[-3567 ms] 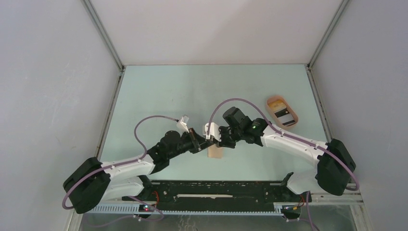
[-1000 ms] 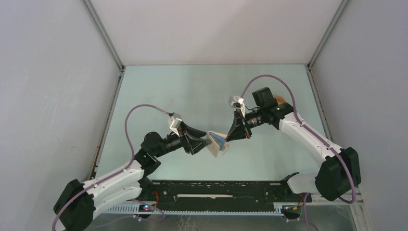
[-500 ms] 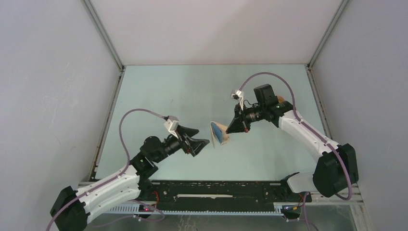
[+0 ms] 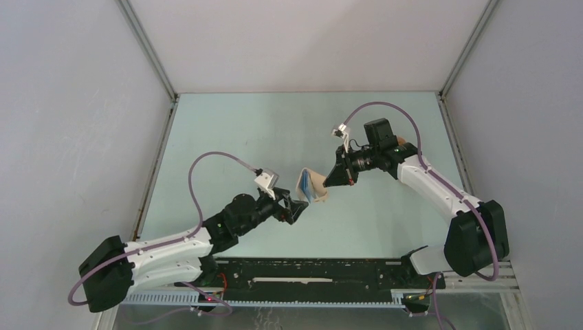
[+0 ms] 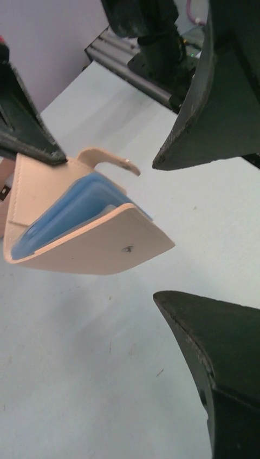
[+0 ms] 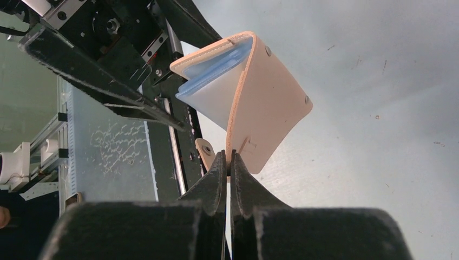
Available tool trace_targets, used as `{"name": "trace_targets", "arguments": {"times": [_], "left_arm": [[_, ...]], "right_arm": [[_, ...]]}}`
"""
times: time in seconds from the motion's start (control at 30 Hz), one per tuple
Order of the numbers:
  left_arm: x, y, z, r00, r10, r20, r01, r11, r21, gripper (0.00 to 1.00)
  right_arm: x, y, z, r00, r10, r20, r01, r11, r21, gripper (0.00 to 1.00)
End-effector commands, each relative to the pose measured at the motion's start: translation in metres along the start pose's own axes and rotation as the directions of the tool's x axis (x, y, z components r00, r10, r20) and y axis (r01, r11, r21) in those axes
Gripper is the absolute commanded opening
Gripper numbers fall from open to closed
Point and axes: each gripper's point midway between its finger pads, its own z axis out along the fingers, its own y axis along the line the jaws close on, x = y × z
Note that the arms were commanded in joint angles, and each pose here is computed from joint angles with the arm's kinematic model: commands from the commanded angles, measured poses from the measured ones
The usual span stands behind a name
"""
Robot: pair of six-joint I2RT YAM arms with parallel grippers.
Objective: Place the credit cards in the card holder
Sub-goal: Open the card holder.
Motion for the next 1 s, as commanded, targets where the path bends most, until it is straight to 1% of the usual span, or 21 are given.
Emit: {"name": "trace_targets", "arguments": {"times": [0.0, 0.13, 0.23, 0.3, 0.37, 0.5, 0.73, 0.87, 0.97], "left_arm": [[-0.040, 0.002, 0.014, 0.996, 0.025, 0.089, -0.018, 0.997, -0.081, 0.81], [-0.038, 0.009, 0.018, 0.997, 0.048, 0.065, -0.039, 0.991, -0.125, 0.70], [-0.035, 0.011, 0.019, 0.997, 0.061, 0.049, -0.054, 0.989, -0.137, 0.54], [-0.034, 0.012, 0.019, 0.997, 0.068, 0.038, -0.062, 0.988, -0.139, 0.51], [-0.033, 0.010, 0.017, 0.997, 0.072, 0.031, -0.068, 0.990, -0.127, 0.51], [-0.033, 0.006, 0.012, 0.996, 0.088, 0.027, -0.085, 0.991, -0.100, 0.56], [-0.028, 0.007, 0.006, 0.992, 0.125, -0.005, -0.125, 0.988, -0.091, 0.58], [-0.028, 0.007, 0.007, 0.988, 0.151, -0.009, -0.151, 0.985, -0.083, 0.58], [-0.028, 0.006, 0.008, 0.984, 0.178, -0.011, -0.178, 0.982, -0.069, 0.53]], "right_arm": [[-0.013, 0.004, -0.003, 0.999, -0.016, 0.034, 0.016, 1.000, -0.017, 0.00], [-0.012, 0.003, -0.002, 0.999, -0.012, 0.031, 0.013, 1.000, -0.020, 0.00], [-0.012, 0.003, -0.002, 0.999, -0.009, 0.030, 0.010, 1.000, -0.023, 0.00], [-0.012, 0.002, -0.002, 1.000, -0.007, 0.031, 0.008, 1.000, -0.023, 0.00], [-0.011, 0.001, -0.002, 1.000, -0.004, 0.030, 0.005, 1.000, -0.019, 0.00], [-0.012, -0.002, -0.003, 1.000, 0.003, 0.031, -0.002, 1.000, -0.011, 0.00], [-0.012, -0.001, -0.004, 0.999, 0.007, 0.033, -0.006, 1.000, -0.018, 0.00], [-0.012, 0.000, -0.004, 0.999, 0.004, 0.034, -0.003, 1.000, -0.025, 0.00], [-0.012, 0.001, -0.004, 0.999, 0.004, 0.033, -0.003, 1.000, -0.030, 0.00]]}}
